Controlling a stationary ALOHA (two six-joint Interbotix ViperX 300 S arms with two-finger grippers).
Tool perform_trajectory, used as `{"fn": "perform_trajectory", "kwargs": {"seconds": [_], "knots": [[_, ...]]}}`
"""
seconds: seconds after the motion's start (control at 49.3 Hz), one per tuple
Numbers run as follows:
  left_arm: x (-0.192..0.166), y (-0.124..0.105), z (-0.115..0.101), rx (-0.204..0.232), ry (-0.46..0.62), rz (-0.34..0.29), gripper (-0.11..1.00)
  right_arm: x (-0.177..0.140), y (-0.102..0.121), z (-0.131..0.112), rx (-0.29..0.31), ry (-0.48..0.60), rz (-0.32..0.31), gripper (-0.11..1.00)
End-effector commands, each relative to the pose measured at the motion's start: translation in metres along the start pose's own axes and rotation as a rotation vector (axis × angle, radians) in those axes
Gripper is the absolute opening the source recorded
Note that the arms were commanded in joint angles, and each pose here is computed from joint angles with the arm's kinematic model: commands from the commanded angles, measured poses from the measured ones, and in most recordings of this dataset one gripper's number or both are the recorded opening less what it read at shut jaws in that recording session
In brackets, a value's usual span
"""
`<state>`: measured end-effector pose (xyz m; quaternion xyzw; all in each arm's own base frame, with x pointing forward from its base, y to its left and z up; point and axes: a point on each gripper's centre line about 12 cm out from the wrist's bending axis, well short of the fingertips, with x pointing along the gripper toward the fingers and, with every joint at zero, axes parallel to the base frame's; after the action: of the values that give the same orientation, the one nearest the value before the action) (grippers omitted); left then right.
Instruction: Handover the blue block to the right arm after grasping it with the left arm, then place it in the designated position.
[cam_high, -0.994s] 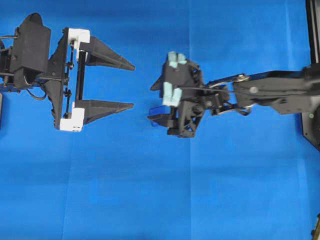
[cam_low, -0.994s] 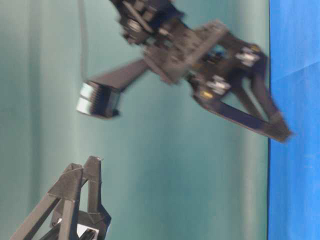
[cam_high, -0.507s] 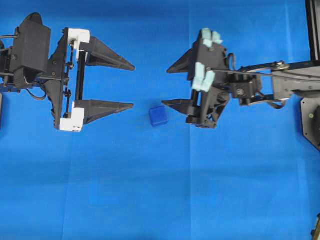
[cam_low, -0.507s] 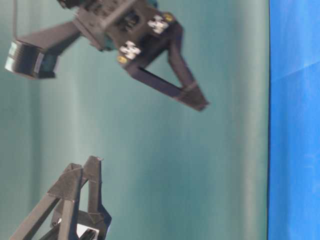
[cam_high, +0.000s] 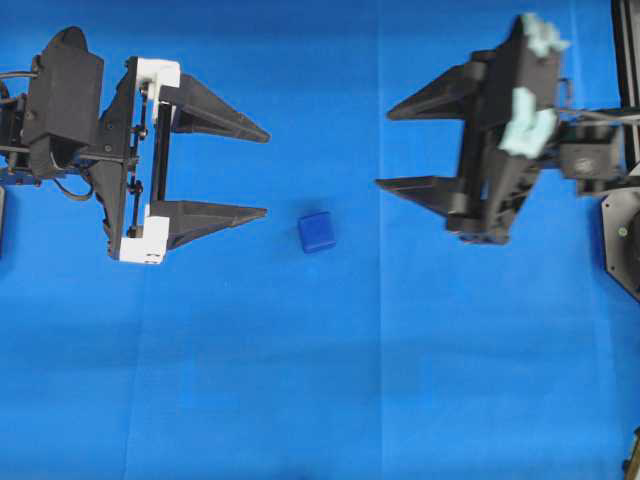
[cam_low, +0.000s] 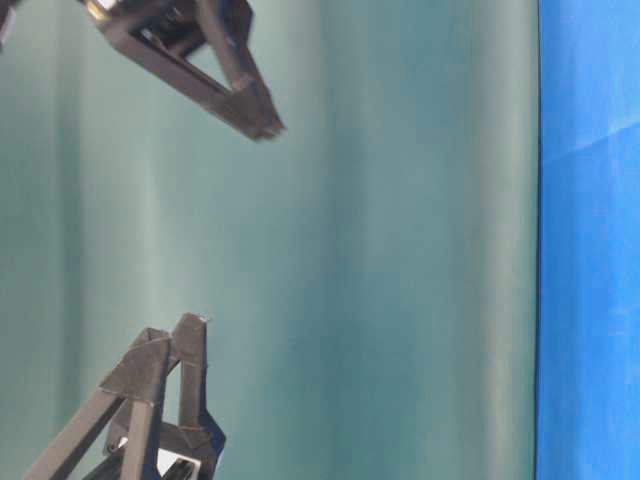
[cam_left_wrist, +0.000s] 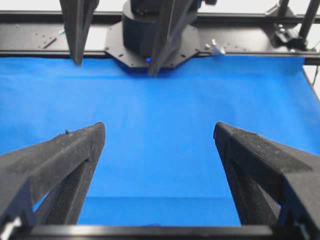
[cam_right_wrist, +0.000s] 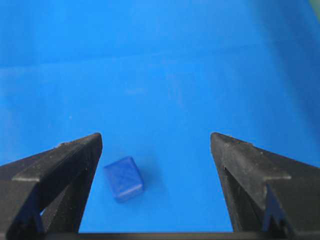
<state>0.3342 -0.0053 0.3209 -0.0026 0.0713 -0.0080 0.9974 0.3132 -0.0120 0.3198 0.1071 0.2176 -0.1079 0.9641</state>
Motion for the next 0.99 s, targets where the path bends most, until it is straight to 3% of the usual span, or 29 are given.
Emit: {"fn": "perform_trajectory", "kwargs": {"seconds": [0.0, 0.73, 0.974], "knots": [[-0.008, -0.001, 0.017, -0.001, -0.052, -0.003, 0.93, -0.016, 0.001, 0.009, 0.003, -0.049, 0.019, 0.79], [-0.008, 0.000, 0.017, 0.008, -0.054, 0.001, 0.93, -0.031, 0.005, 0.013, -0.025, -0.146, 0.094, 0.79], [-0.008, 0.000, 0.017, 0.008, -0.057, 0.002, 0.93, -0.043, 0.009, 0.012, -0.053, -0.245, 0.184, 0.78]]}}
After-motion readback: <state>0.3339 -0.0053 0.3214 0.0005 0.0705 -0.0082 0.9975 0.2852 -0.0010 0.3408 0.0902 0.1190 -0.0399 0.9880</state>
